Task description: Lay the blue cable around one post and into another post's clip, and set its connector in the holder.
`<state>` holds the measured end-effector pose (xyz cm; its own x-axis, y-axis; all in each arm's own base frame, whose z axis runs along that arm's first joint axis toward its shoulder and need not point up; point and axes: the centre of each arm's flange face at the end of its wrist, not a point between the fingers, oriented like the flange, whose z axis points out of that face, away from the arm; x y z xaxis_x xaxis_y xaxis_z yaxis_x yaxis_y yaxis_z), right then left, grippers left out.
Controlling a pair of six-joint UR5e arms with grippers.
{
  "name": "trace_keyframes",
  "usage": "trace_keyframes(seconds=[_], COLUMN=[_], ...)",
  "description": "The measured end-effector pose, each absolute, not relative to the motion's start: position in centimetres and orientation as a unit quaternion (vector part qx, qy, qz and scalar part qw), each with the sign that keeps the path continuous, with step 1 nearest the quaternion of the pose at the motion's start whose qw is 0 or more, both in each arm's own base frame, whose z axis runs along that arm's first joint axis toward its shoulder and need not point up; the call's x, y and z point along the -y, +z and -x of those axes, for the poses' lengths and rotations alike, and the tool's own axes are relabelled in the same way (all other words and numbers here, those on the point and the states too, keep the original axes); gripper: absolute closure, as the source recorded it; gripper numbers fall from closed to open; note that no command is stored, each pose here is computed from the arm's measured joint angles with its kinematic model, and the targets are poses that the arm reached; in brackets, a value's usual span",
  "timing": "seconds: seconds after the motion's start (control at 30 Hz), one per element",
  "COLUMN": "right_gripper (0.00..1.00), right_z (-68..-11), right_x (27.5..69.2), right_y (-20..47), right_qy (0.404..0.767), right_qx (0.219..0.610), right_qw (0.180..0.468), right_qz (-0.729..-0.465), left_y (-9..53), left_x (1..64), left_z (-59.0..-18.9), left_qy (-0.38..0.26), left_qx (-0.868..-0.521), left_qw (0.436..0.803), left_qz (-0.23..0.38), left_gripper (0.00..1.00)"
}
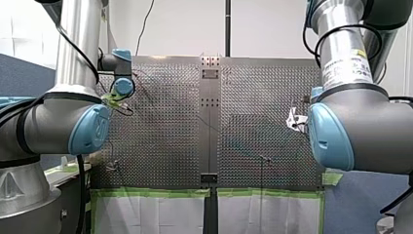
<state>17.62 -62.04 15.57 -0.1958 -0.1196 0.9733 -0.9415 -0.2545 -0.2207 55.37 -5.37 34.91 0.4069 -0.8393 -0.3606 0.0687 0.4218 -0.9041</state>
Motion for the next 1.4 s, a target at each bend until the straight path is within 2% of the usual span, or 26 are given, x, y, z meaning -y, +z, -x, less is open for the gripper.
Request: trace_keyframes(seconds=[0.17,0.33,0.53,0.87,1.13,1.4], right_gripper=[1.00,1.00,1.00,1.00,1.00,1.00], right_z=[-17.9,-18.2,-18.3,-17.8,-16.8,-15.8], right_x=[61.8,61.8,61.4,60.5,60.9,61.7], right_y=[18.4,21.4,24.7,30.3,29.8,26.2], right_qy=[0.600,0.606,0.608,0.623,0.618,0.594], right_qx=[0.489,0.479,0.467,0.445,0.451,0.469], right_qw=[0.338,0.340,0.351,0.384,0.388,0.384], right_qz=[-0.535,-0.536,-0.538,-0.516,-0.514,-0.529], left_y=[34.9,35.0,35.0,35.0,34.9,34.9], left_x=[5.4,5.3,5.3,5.3,5.3,5.3], left_z=[-55.4,-55.4,-55.4,-55.4,-55.4,-55.4], left_qy=[-0.317,-0.318,-0.318,-0.320,-0.320,-0.320], left_qx=[-0.443,-0.443,-0.442,-0.442,-0.442,-0.442], left_qw=[0.718,0.718,0.717,0.717,0.716,0.716], left_qz=[0.434,0.434,0.434,0.435,0.435,0.435], left_gripper=[0.00,0.00,0.00,0.00,0.00,0.00])
